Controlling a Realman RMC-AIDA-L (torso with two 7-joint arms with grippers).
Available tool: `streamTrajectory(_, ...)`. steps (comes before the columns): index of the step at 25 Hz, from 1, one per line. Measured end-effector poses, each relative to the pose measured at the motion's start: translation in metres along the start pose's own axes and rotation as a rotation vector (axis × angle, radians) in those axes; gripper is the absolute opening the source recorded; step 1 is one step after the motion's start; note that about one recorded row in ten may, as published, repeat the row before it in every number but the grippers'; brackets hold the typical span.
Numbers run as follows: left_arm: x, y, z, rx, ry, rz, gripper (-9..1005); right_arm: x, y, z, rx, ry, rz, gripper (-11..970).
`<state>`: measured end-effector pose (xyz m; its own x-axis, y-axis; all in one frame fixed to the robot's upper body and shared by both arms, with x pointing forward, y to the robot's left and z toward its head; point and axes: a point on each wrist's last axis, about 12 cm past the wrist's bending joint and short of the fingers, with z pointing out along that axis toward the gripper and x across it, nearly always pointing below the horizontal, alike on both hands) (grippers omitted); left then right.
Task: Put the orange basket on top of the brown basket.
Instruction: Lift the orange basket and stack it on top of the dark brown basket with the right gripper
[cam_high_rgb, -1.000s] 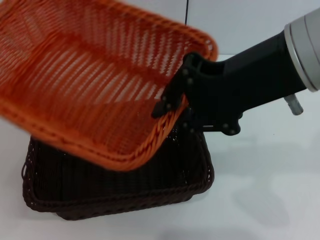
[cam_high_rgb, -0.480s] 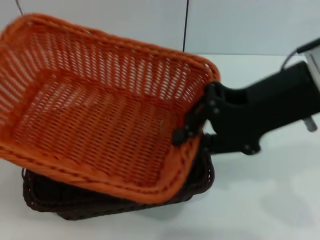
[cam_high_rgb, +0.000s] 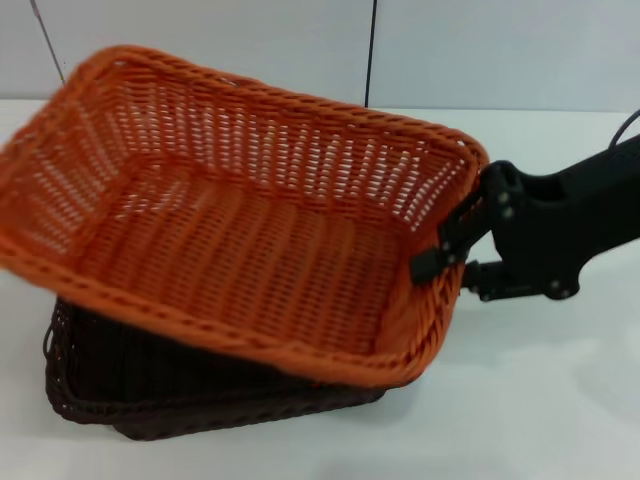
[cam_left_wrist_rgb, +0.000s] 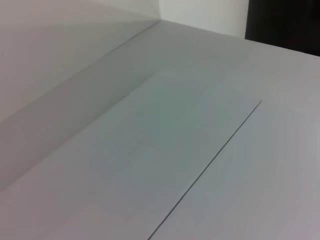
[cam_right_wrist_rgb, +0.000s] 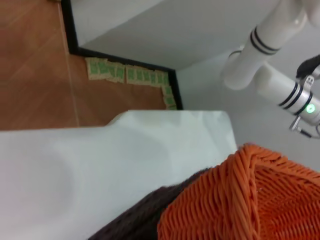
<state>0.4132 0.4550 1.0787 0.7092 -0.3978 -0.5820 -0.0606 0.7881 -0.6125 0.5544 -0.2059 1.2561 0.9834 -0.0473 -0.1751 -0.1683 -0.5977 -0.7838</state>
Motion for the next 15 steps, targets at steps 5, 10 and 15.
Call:
streamTrajectory(5, 0.002, 0.0, -0.005, -0.013, 0.001, -0.01, 653, 0.018, 0.008, -0.002, -0.017, -0.011, -0.01, 163)
streamTrajectory(10, 0.001, -0.001, -0.005, -0.009, -0.023, -0.014, 653, 0.025, 0.006, 0.008, -0.067, -0.019, 0.019, 163)
streamTrajectory(15, 0.001, -0.001, -0.005, -0.008, -0.028, -0.014, 652, 0.026, 0.001, 0.016, -0.087, -0.01, 0.085, 163)
